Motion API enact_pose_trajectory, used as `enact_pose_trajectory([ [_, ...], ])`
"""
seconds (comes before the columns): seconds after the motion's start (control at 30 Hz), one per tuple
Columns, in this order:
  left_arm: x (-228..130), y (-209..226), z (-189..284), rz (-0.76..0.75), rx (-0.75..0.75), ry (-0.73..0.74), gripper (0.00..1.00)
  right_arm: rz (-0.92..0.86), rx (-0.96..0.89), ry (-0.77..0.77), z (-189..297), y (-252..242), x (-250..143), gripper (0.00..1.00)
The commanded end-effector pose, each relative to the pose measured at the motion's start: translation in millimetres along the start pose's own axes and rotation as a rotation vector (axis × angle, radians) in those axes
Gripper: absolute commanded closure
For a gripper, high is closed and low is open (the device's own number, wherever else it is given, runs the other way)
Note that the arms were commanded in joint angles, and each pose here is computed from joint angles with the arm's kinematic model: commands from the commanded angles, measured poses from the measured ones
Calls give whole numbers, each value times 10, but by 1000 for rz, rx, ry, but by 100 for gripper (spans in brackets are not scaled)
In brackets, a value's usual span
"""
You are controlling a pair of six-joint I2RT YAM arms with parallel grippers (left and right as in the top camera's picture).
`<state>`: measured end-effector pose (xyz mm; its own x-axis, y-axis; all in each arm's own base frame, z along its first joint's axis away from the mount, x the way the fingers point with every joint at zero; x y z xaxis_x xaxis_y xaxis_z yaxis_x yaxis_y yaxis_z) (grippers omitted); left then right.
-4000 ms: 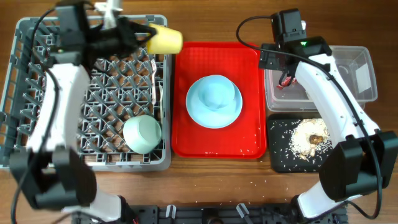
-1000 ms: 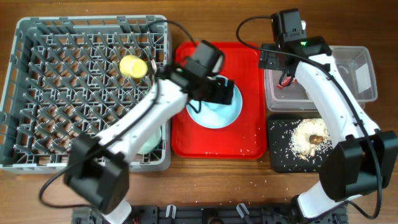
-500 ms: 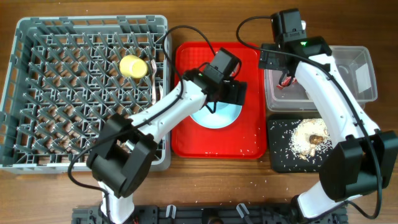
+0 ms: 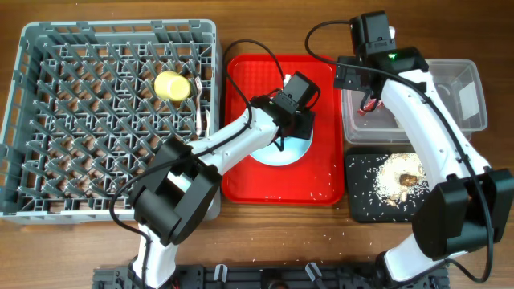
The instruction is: Sort waste into correct bins and load items into the dishwasher rack
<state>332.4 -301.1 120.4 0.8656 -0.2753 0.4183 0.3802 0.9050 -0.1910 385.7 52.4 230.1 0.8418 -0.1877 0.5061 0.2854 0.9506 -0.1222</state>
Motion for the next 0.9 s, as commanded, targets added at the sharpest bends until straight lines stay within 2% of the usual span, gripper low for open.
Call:
enact_pose_trajectory([
  [0.0,-30,20,-56,-4,17,7,84,4,-18,-21,33,-33,37,0],
  [0.03,-30,20,-56,-4,17,7,85,4,-18,-21,33,-33,37,0],
  [0.1,-30,20,-56,-4,17,7,96,3,-18,-21,33,-34,36,0],
  [0.13,-28,19,-50,-4,17,6,96,3,-18,-21,33,-33,37,0],
  [0.17,-27,19,-43,-4,17,6,89,4,-18,-21,33,-34,36,0],
  [0.2,-28,19,-42,-4,17,6,33,4,-18,-21,33,-33,37,0],
  [0.23,-35,22,-42,-7,19,11,0,4,-18,-21,33,-34,36,0],
  [0.4,48,41,179,15,-49,7,0,4,-18,-21,33,-33,37,0],
  [0.6,275,135,780,46,-80,-120,0,4,-17,-21,33,-33,36,0],
  [0.7,218,98,786,40,-95,-88,0,4,-18,-21,33,-33,37,0],
  [0.77,123,54,698,27,-89,-43,16,4,-18,-21,33,-33,37,0],
  [0.8,103,75,674,26,-50,-40,19,4,-18,-21,33,-34,36,0],
  [0.87,136,253,675,40,111,-81,29,4,-18,-21,33,-33,37,0],
])
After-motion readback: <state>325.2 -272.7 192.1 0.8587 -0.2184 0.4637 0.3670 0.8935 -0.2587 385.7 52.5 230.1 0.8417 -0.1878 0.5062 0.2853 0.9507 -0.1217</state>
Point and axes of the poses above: each gripper's point midway between its finger pads, its own z axis back along the fingers, its own y axis along the line the jaws close on, x = y × z, the point moved 9 cm from there along z, back along the fingers, and after that the axes turned 5 degrees about -z, right-handed, at the moved point
